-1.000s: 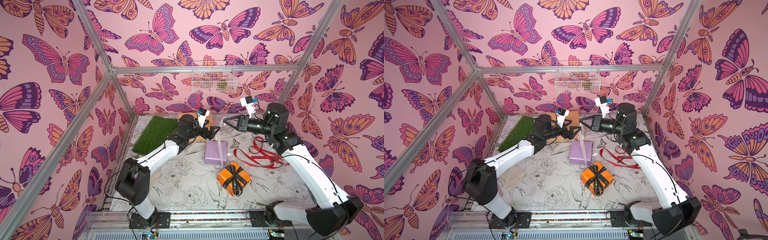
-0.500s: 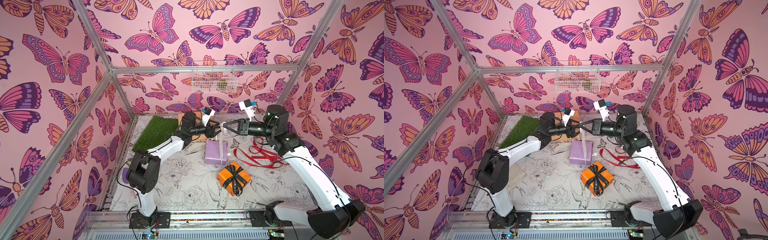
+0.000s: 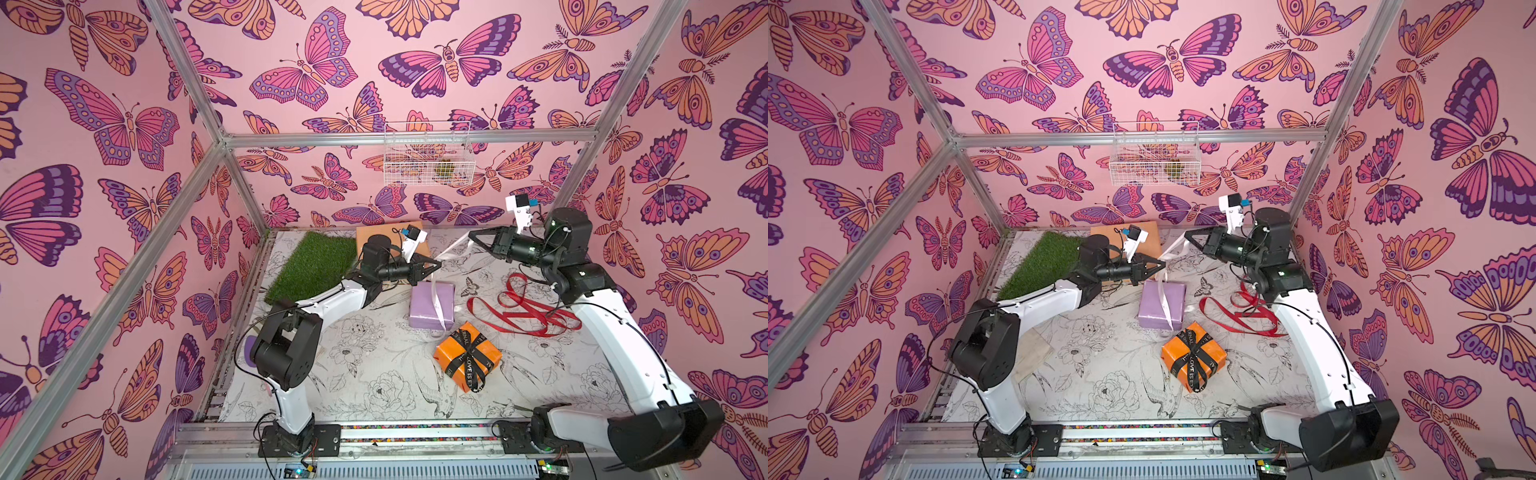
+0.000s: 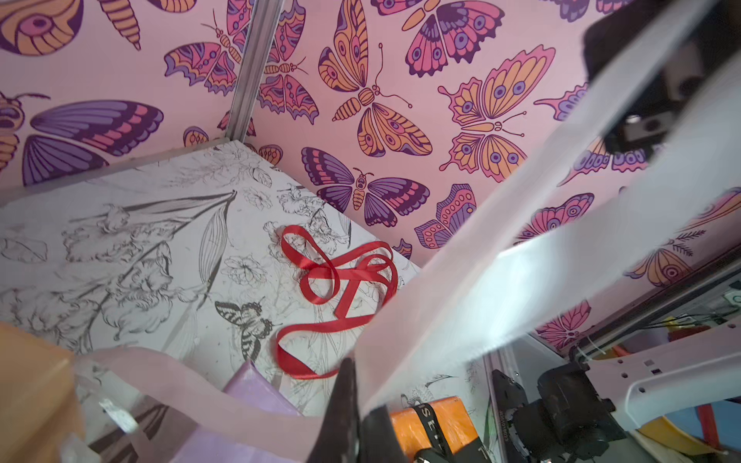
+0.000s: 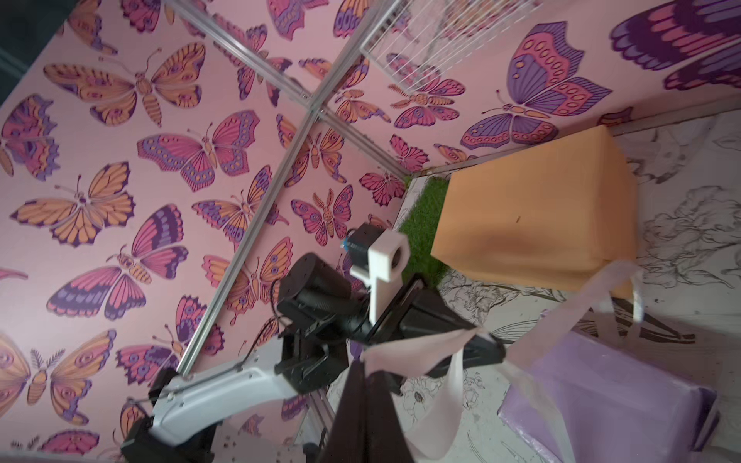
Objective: Untie the ribbon bows on the gift boxes
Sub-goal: Pull the ribbon from the gift box.
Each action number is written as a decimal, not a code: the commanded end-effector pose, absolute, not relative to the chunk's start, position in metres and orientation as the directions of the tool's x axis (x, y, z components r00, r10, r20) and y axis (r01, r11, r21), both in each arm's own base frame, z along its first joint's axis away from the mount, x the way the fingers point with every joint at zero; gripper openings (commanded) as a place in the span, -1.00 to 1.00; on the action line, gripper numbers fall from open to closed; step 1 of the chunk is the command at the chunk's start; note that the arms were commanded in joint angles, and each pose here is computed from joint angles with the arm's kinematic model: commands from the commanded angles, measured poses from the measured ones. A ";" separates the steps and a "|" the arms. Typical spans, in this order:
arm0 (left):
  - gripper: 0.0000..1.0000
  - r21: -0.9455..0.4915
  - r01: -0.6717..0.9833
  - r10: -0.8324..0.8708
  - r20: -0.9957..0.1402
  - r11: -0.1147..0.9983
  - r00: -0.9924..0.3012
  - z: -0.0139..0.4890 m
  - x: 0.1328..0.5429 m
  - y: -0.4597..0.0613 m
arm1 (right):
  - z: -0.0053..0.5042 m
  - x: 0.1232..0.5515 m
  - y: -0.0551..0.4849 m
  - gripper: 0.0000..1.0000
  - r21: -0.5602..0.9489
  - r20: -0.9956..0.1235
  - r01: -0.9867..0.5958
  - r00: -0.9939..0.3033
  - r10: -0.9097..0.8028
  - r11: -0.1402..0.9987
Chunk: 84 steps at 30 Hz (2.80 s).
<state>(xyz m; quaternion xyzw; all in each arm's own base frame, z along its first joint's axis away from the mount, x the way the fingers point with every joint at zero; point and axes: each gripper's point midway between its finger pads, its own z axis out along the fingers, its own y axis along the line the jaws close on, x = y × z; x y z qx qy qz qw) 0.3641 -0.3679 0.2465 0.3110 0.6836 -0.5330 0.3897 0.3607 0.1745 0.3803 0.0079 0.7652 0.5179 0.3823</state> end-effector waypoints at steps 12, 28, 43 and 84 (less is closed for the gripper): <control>-1.00 -0.677 0.681 -0.036 -0.716 0.281 -0.697 0.286 0.348 -0.364 | 0.198 0.415 0.117 0.48 0.744 -0.394 0.010 -0.801 0.450 0.668; -1.00 -0.762 0.536 -0.039 -0.587 0.363 -0.808 0.280 0.359 -0.367 | 0.290 0.349 0.178 0.96 0.337 -0.911 -0.647 -0.408 0.062 0.684; -1.00 -0.796 0.528 -0.007 -0.555 0.295 -0.832 0.294 0.337 -0.374 | 0.270 0.348 0.235 0.98 -0.037 -0.986 -0.875 -0.048 -0.162 0.483; 0.80 -0.727 0.483 -0.119 -0.603 0.488 -0.789 0.229 0.358 -0.313 | 0.249 0.372 0.222 -1.00 0.462 -0.811 -0.595 -0.584 0.042 0.657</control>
